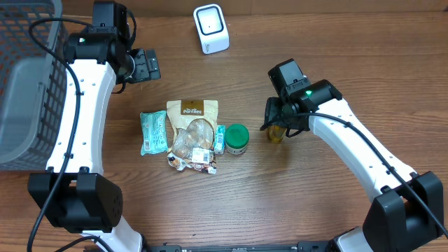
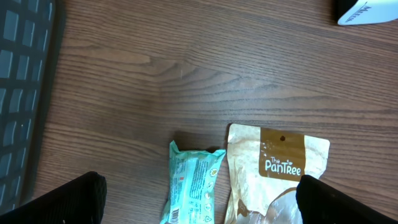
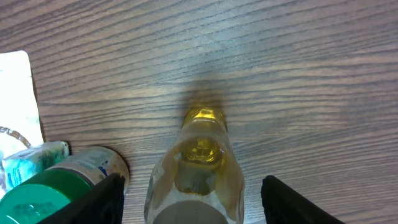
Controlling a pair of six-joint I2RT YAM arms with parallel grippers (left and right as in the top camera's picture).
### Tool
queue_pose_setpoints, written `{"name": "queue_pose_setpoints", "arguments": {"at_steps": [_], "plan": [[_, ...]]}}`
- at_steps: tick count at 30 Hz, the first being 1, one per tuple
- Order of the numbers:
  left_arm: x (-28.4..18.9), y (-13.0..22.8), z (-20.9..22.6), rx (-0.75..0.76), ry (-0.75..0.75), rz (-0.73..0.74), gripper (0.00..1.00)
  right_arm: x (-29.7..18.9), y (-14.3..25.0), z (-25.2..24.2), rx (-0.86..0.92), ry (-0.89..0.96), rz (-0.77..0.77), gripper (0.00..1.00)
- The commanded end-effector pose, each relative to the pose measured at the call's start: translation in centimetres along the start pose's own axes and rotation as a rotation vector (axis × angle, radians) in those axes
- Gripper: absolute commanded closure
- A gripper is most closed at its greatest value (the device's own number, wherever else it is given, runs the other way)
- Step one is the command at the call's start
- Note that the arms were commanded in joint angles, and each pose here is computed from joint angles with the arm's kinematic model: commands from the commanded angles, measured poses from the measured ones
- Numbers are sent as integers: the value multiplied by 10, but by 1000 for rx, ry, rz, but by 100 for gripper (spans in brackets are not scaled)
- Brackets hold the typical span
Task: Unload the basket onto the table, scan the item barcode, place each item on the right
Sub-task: 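Lower the right gripper around the yellow bottle and close it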
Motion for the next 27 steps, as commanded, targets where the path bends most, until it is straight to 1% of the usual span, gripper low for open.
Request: {"name": "queue_pose_setpoints", "arguments": {"at_steps": [1, 3, 8, 13, 15, 17, 19, 24, 27], "plan": [[-6, -3, -3, 1, 8, -18, 0, -1, -6, 1, -1, 6, -17, 36], [-6, -3, -3, 1, 8, -18, 1, -1, -5, 0, -2, 8, -13, 36], [-6, -3, -3, 1, 8, -18, 1, -1, -5, 0, -2, 7, -15, 45], [-6, -3, -3, 1, 8, -18, 0, -1, -8, 2, -33, 0, -26, 49], [-6, -3, -3, 1, 8, -18, 0, -1, -8, 2, -54, 1, -25, 53], [-6, -3, -3, 1, 8, -18, 1, -1, -8, 2, -54, 1, -25, 54], [-6, -3, -3, 1, 8, -18, 0, -1, -8, 2, -54, 1, -26, 57], [-6, -3, -3, 1, 8, -18, 0, -1, -9, 3, -57, -3, -32, 59], [-6, -3, -3, 1, 8, -18, 0, -1, -9, 4, -131, -8, -29, 59]]}}
Point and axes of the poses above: each gripper's point midway between its finger pads, its own x axis out along the fingers, its own z axis along the line the jaws close on, y = z × x, the point moved 1 cm from there along -x, back along the fingers, and after that the axes turned 2 degrees about x, right-handed, at the moved point
